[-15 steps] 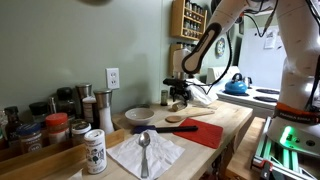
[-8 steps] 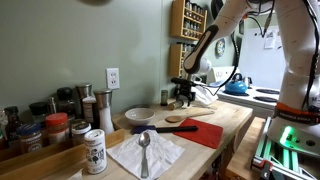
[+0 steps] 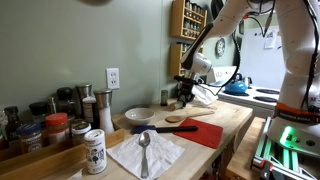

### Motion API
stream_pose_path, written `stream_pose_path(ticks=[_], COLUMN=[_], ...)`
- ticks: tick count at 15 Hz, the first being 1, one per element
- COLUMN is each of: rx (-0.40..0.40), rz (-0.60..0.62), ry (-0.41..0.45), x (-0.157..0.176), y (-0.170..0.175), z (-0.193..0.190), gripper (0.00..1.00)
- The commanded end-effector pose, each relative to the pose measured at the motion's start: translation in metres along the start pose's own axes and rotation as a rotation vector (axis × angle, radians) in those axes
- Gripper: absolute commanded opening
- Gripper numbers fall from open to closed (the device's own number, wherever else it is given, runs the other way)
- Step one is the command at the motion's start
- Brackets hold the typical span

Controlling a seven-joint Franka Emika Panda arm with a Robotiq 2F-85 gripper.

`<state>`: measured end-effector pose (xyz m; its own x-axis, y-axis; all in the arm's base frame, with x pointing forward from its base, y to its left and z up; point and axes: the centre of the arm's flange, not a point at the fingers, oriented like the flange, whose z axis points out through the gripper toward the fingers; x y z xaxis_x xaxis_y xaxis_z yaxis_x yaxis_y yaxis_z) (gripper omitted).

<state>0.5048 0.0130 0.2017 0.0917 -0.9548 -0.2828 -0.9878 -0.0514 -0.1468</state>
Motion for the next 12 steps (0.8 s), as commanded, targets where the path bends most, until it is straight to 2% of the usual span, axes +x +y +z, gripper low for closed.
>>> stream_pose_path(ticks=[1, 5, 8, 12], rx=[-0.014, -0.037, -0.069, -0.087], rz=[0.028, 0.033, 0.046, 0.047], ry=[-0.039, 0.069, 0.210, 0.394], x=[0.000, -0.034, -0.068, -0.088], y=[0.012, 0.017, 0.023, 0.028], z=[-0.012, -0.043, -0.061, -0.067], gripper=[0.30, 0.30, 0.30, 0.30])
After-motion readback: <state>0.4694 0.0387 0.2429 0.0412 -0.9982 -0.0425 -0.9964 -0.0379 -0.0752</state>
